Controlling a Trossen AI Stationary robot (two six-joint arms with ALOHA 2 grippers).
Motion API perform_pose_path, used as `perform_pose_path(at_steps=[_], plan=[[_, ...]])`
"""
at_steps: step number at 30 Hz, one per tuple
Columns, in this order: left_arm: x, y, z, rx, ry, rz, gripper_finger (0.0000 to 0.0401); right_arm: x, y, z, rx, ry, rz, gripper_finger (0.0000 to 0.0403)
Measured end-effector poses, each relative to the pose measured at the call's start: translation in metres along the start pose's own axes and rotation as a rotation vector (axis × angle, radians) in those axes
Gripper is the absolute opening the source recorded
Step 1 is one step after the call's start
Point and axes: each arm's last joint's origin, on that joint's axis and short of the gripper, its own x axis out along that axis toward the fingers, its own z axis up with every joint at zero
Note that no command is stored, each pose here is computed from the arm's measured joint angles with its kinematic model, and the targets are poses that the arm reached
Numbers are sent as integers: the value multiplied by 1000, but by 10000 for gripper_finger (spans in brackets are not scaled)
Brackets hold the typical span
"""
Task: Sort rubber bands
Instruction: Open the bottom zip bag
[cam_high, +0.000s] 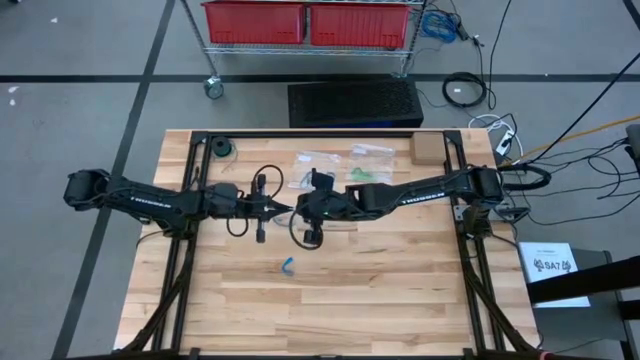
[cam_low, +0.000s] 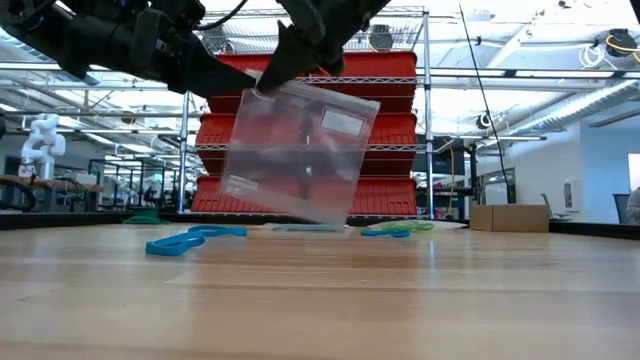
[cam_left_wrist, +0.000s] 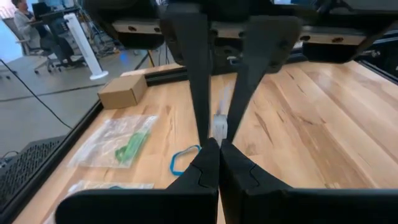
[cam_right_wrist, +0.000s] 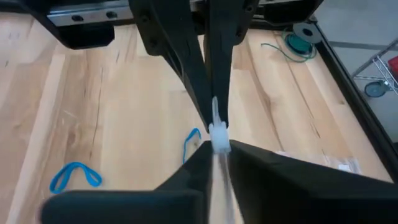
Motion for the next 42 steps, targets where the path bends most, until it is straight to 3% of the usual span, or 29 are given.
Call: perform_pose_path(at_steps=[4,14,32,37,42], plan=[[0,0,0,-6,-2,2,0,0,0,-1,-6,8,-1,9],[0,0,0,-6,2,0,0,-2,0,-5,-11,57,-7,2],[0,0,0,-7,0,1,0,-12,-3,5,-11,-11,22,111],[0,0,0,-8,1,1,0,-11,-2,9,3,-54,97,125],[0,0,0,-8,-1,1,0,-10,-5,8,8,-42,91,123]])
